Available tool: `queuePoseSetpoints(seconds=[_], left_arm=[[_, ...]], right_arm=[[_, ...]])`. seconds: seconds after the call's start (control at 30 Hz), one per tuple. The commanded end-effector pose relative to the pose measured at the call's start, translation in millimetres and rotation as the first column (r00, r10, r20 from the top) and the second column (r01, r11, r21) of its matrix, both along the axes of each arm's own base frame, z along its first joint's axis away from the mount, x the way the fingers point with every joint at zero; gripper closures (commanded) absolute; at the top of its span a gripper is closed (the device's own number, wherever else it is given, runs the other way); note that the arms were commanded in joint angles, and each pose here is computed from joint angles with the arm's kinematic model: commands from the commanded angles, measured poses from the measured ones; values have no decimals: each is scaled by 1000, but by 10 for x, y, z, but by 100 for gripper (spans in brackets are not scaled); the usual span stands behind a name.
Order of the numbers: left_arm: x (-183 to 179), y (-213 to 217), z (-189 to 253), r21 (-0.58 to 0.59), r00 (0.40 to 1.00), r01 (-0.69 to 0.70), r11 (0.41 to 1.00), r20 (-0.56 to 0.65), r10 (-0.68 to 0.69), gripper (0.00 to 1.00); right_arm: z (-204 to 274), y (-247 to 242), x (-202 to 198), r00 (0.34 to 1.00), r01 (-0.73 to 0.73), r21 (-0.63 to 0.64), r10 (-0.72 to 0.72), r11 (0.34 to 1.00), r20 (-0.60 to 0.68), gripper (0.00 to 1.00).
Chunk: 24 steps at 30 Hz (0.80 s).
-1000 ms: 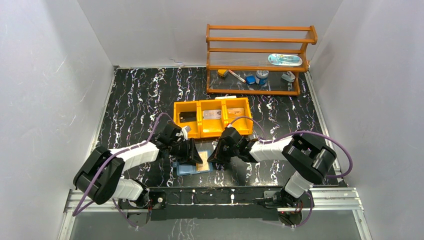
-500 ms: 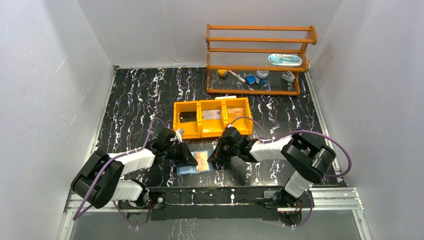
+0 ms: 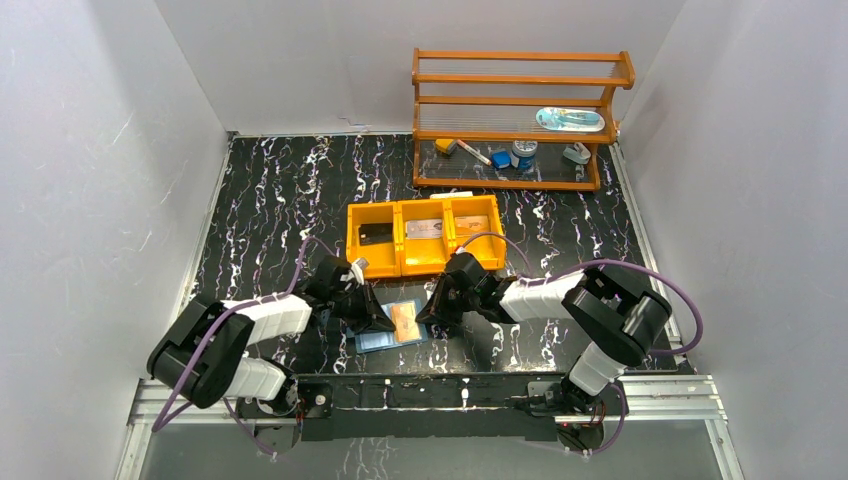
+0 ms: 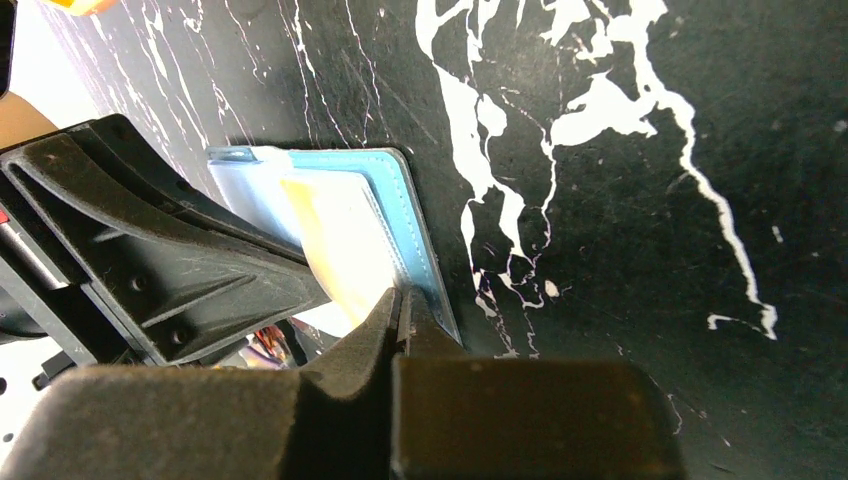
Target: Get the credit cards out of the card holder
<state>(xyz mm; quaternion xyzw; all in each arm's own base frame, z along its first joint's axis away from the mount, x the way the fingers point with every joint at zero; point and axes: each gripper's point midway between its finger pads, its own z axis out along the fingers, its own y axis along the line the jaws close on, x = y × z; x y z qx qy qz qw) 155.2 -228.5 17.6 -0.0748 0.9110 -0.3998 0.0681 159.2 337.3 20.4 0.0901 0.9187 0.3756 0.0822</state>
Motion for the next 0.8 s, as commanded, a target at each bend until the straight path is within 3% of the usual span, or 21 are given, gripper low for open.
queuePoseSetpoints(seconds=[0.0, 0.3, 0.57, 0.77], left_arm=[[94, -80, 13, 31, 999, 30, 999, 34, -31, 100], [183, 7, 165, 106, 993, 45, 993, 108, -56, 100], [135, 88, 176, 144, 990, 59, 988, 121, -77, 100], [130, 123, 181, 160, 989, 55, 986, 128, -76, 100]], right_arm=[[-409, -254, -175, 999, -20, -176, 13, 984, -42, 100], [-321, -244, -123, 1000, -9, -184, 8, 983, -6, 99], [-227, -191, -124, 1000, -16, -135, 18, 991, 11, 92], [-209, -171, -118, 1000, -18, -122, 20, 992, 15, 95]])
